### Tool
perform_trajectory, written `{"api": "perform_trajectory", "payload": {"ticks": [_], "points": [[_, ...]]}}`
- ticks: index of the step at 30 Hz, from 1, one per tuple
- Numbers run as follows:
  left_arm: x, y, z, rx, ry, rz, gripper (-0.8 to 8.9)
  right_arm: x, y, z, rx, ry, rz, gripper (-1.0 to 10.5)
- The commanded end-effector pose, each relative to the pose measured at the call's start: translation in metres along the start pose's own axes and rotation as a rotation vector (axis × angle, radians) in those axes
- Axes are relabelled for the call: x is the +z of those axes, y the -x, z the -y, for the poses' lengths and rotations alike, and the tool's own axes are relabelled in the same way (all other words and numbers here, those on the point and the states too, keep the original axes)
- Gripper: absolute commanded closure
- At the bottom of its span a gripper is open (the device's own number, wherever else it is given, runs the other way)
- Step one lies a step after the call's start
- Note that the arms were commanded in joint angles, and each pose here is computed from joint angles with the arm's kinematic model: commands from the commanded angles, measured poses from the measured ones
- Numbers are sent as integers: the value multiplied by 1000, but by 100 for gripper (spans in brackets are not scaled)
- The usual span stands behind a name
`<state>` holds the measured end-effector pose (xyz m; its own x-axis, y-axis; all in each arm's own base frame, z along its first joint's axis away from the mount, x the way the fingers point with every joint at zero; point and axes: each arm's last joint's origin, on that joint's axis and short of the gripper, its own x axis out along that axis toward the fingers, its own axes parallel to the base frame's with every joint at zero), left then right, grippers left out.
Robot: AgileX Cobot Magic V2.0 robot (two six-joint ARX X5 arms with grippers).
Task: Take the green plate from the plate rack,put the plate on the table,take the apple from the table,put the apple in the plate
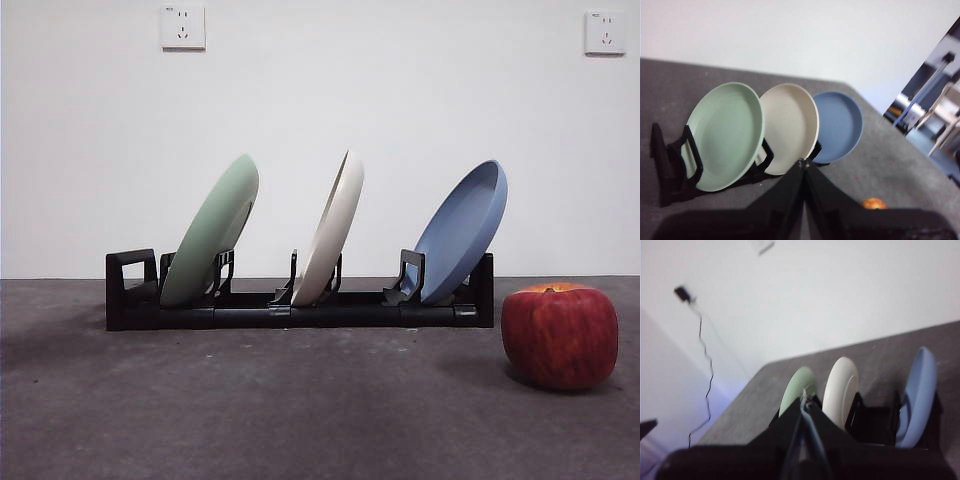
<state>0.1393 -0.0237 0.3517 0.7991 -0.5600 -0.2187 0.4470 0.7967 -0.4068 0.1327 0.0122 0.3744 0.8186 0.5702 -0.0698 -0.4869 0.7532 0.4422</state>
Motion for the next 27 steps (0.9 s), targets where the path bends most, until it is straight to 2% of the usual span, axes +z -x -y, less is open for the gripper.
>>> {"api": "perform_trajectory", "payload": {"ticks": [1,7,11,12,17,20,27], "points": [[22,-12,0,8,-54,-54,816,17,-12,2,-1,41,-59,945],[56,-42,-5,21,-46,-149,813,39,-38,13,-45,25,-210,944],[67,-63,-8,9,-30,-197,796,45,-53,21,-59,13,-296,933],[68,-67,-8,4,-29,-204,763,45,-56,21,-58,13,-312,903],[64,-90,-9,-28,-29,-246,528,47,-71,25,-61,-4,-357,602],[60,-100,-9,-41,-27,-272,521,48,-77,25,-73,2,-367,496],[61,-128,-7,42,-76,-244,521,43,-88,19,-62,19,-389,498]]}}
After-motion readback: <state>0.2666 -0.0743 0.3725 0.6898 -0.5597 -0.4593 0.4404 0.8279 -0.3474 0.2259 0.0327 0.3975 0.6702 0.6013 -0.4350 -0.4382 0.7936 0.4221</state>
